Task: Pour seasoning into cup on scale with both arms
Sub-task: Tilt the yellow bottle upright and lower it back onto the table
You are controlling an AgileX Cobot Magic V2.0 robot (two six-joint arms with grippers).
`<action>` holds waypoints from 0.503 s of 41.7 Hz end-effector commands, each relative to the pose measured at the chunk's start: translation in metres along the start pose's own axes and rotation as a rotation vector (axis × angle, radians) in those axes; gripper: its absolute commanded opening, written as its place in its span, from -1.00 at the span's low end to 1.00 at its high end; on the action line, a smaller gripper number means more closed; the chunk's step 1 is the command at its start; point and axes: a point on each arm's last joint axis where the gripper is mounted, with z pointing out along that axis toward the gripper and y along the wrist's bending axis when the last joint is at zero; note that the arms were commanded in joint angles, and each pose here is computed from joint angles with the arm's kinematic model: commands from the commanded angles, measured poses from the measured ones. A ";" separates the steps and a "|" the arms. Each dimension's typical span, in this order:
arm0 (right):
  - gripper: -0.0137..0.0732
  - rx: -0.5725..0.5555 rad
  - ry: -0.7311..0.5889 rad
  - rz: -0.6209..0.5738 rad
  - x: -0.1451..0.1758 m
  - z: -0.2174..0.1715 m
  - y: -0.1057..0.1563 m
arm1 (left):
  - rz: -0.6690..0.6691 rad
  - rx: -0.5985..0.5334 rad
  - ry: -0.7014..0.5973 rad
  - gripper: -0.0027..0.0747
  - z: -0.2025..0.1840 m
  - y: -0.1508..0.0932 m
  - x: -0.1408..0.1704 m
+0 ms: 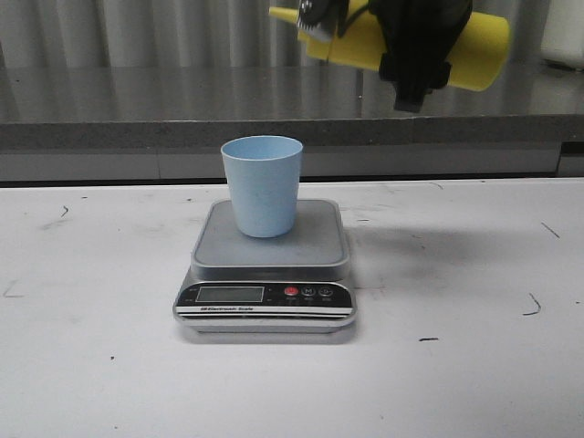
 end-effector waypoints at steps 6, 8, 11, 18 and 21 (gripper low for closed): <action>0.07 0.021 -0.137 0.399 0.031 -0.051 -0.068 | -0.001 0.011 -0.098 0.07 -0.006 -0.002 -0.012; 0.07 -0.001 -0.190 0.487 0.041 -0.058 -0.073 | -0.001 0.011 -0.098 0.07 -0.006 -0.002 -0.012; 0.07 -0.027 -0.275 0.592 0.054 -0.061 -0.072 | -0.001 0.011 -0.098 0.07 -0.006 -0.002 -0.012; 0.07 -0.056 -0.483 0.729 0.090 -0.057 -0.052 | -0.001 0.011 -0.098 0.07 -0.006 -0.002 -0.012; 0.07 -0.077 -0.510 0.773 0.105 -0.049 -0.039 | -0.001 0.011 -0.098 0.07 -0.006 -0.002 -0.012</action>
